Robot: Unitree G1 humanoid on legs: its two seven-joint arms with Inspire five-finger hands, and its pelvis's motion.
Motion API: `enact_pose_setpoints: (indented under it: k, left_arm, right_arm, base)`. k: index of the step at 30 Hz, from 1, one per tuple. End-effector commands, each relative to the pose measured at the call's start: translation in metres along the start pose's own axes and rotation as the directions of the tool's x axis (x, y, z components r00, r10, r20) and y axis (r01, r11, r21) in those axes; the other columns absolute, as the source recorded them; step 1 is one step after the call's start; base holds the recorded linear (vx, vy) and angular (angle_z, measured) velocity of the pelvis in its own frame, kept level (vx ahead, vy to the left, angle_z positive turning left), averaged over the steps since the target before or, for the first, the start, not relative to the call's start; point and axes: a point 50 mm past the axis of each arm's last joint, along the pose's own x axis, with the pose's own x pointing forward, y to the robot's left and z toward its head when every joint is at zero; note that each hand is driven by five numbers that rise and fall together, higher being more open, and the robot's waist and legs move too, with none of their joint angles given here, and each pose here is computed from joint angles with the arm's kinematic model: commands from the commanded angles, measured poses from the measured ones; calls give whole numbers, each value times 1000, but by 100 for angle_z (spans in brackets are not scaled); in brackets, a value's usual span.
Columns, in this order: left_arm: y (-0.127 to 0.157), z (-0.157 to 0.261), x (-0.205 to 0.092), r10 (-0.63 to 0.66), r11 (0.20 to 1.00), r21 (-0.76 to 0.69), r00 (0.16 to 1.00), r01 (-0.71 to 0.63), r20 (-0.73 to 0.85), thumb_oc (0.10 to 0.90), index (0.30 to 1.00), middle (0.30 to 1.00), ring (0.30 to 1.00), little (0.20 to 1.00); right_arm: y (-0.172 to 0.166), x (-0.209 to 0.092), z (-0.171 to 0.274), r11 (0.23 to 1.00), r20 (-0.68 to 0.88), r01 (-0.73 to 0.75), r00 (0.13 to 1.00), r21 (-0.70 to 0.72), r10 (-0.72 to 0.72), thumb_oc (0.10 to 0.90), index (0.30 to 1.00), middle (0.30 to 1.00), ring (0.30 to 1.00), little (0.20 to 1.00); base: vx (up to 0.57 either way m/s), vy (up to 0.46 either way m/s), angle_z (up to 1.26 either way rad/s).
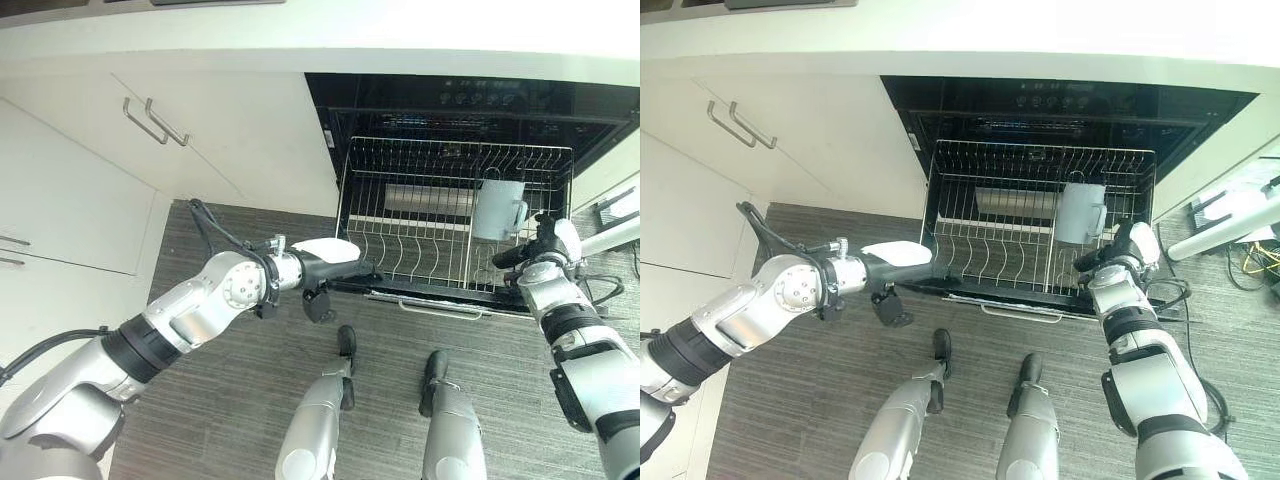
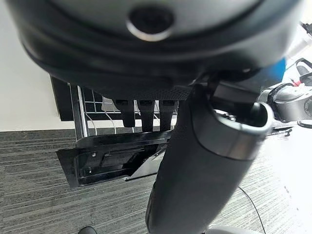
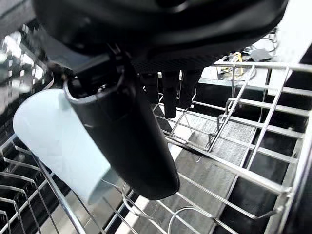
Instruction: Place the dishes in the dishwasher.
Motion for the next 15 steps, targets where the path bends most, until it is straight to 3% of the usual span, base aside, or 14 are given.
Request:
enact_pose_setpoints:
  k: [1,6,15]
  left_arm:
    - [32,26,-12,72,992,95,991,-83,112,800,900,900,900,900]
    - [36,27,-18,54,990,123,994,-66,96,800,900,900,900,900]
    - [19,7,-21,112,992,57,994,-112,5,800,900,900,900,900]
  right_arm:
    - [19,-24,-144,956,-571,-291,791,-32,221,800,900,900,900,900]
    - [5,-16,-136,972,-514,-235,834,-4,199,800,900,900,900,900]
    - [8,-13,-99,985,-164,21,986,170,7,800,900,900,900,900]
  base:
    - [-7,-147,-2]
    - [-6,-81,7]
    - [-7,51,-7]
